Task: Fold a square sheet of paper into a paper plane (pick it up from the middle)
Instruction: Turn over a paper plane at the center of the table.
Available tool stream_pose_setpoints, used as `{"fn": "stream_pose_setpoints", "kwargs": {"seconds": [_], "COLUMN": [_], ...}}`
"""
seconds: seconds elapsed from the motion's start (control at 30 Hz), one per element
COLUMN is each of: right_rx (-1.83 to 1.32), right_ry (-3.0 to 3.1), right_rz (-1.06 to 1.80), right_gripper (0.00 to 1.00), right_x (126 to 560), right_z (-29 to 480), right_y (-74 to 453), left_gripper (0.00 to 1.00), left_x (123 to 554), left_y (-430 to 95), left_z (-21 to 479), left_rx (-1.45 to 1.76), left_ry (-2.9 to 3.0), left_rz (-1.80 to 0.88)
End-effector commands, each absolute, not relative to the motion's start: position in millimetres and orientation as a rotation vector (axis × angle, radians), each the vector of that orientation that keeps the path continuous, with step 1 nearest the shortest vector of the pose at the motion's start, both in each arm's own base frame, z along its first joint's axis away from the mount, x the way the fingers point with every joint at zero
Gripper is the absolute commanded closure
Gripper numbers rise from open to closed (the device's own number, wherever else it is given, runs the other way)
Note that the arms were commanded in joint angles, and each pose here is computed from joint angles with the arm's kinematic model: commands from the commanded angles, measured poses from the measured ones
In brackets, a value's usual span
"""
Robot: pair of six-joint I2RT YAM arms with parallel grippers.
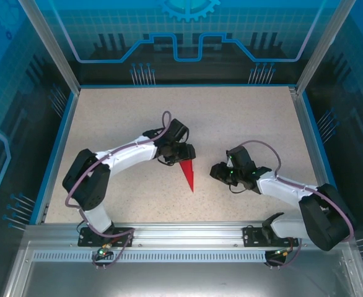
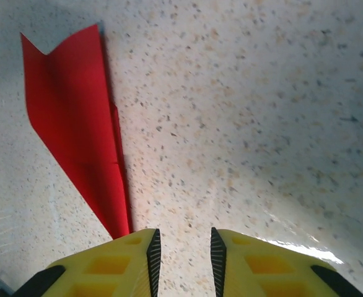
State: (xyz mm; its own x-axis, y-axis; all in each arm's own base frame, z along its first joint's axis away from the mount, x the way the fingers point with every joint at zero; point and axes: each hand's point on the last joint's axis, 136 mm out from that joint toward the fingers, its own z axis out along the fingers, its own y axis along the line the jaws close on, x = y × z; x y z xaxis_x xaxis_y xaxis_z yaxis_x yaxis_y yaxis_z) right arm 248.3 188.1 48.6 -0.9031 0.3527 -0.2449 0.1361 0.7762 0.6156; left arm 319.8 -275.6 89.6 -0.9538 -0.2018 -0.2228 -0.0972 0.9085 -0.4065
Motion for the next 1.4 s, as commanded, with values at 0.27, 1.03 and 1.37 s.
{"fn": "stream_pose_setpoints", "kwargs": {"seconds": [0.27,1.03,1.37], "right_rx": [0.299,-0.090,-0.158], "right_ry": [2.616,2.690,2.727], "right_rz": [0.958,1.025,0.995], "right_gripper": [0.65,0.57,0.53], "right_x": [247,253,256], "right_z": [54,53,42], "right_y": [198,276,289], "left_gripper": [0.40,0.86,0.90], "left_x": [313,296,288], "left_y": [-266,-238,-229], "left_z": [58,60,48], "left_rx": [-0.274,-0.244,-0.273], "left_ry": [2.949,2.871,2.906], "left_rz": [-0.246,-0.283,-0.302]}}
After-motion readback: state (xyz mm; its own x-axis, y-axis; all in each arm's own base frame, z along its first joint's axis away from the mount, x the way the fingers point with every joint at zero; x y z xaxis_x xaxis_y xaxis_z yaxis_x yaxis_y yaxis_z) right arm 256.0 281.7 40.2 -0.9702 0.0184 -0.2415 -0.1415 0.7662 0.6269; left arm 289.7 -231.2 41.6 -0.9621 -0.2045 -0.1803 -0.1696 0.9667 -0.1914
